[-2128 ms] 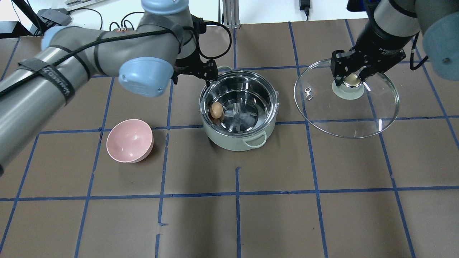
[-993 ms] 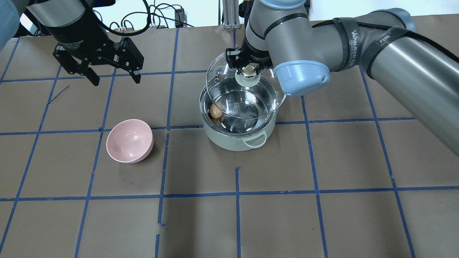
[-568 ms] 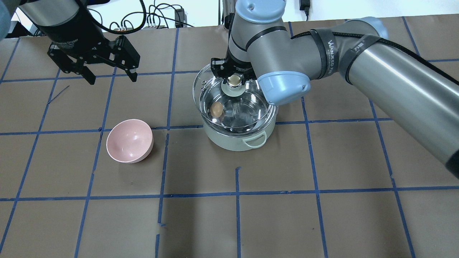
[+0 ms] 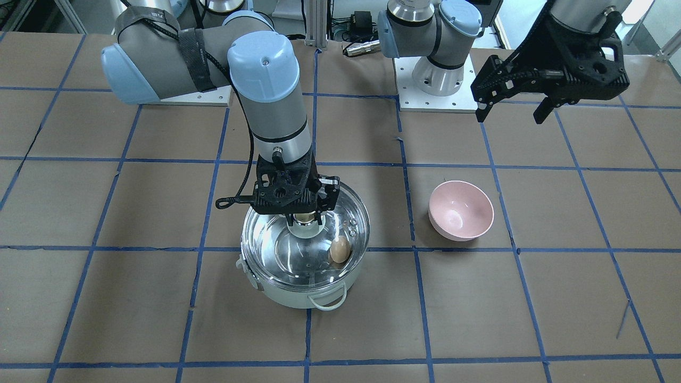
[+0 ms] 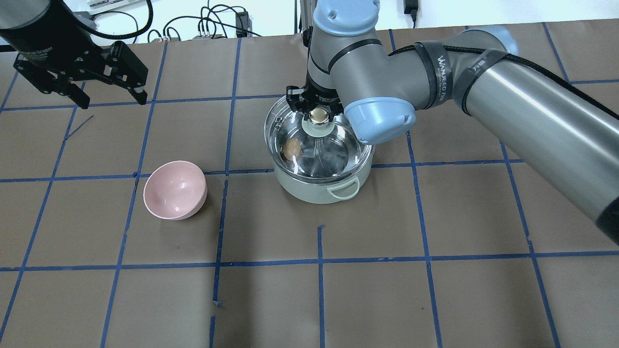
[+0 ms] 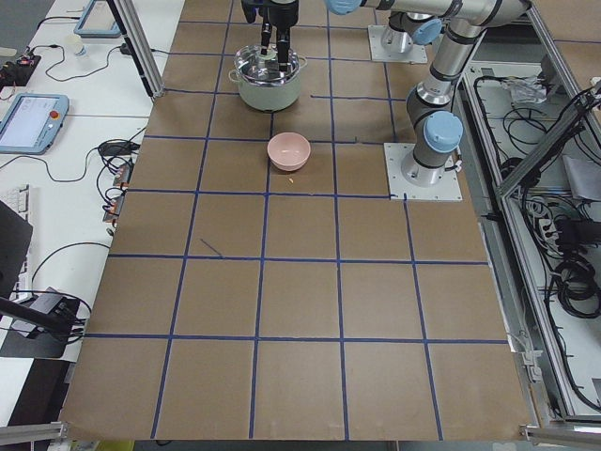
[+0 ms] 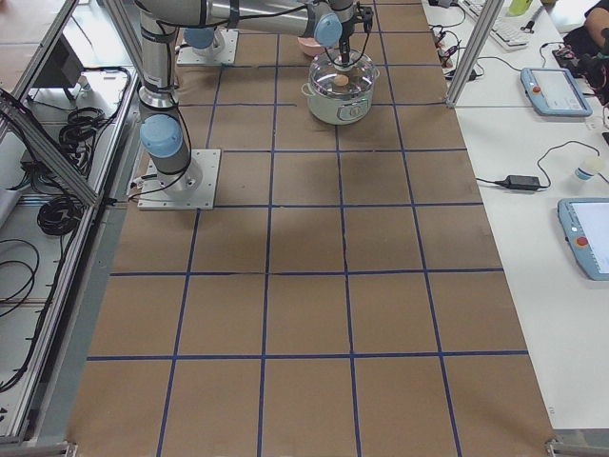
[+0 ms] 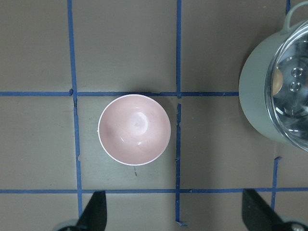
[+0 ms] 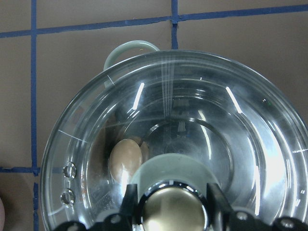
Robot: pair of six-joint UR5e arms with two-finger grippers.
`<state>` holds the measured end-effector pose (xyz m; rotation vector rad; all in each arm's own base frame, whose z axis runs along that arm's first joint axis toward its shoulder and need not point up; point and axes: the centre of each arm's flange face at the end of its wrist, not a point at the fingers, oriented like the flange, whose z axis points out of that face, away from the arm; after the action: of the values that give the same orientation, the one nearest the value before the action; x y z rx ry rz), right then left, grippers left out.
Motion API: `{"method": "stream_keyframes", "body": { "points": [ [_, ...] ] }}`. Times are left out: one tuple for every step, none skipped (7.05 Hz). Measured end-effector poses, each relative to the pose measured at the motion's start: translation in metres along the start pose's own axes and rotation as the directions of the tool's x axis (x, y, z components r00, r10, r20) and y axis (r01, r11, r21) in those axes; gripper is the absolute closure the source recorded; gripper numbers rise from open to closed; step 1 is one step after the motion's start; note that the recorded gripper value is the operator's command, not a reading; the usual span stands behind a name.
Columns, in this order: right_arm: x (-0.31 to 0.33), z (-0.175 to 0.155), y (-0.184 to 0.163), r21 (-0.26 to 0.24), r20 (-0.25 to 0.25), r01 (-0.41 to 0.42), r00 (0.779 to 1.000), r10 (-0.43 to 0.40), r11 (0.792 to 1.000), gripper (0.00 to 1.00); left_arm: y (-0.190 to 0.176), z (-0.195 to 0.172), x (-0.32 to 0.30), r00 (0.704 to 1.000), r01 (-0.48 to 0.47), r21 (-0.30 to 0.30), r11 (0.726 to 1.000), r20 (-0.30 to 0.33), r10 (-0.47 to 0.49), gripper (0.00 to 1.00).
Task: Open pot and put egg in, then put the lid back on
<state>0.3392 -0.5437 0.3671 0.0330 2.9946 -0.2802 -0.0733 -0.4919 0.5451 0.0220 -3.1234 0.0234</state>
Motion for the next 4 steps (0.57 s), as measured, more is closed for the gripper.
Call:
{"method": "stream_keyframes", "body": {
  "points": [
    [0.0009,0.0005,0.0,0.0,-0.008,0.0,1.0,0.0,1.0,0.69,0.0,0.0001,-0.0018,1.0,0.001,-0.001,1.0,0.0,-0.001,0.0],
    [0.0011,0.0008,-0.0001,0.0,-0.01,0.0,1.0,0.0,1.0,0.69,0.0001,0.0002,-0.002,1.0,0.001,-0.001,1.0,-0.002,-0.001,0.0],
    [0.0011,0.0006,-0.0003,0.001,-0.011,0.0,1.0,0.0,1.0,0.69,0.0001,0.0007,-0.0014,1.0,0.001,-0.001,1.0,-0.004,-0.001,0.0],
    [0.0008,0.0002,-0.0004,0.001,-0.009,-0.001,1.0,0.001,1.0,0.68,0.0007,0.0021,-0.0006,1.0,-0.001,-0.003,1.0,-0.005,0.001,0.0]
  ]
}}
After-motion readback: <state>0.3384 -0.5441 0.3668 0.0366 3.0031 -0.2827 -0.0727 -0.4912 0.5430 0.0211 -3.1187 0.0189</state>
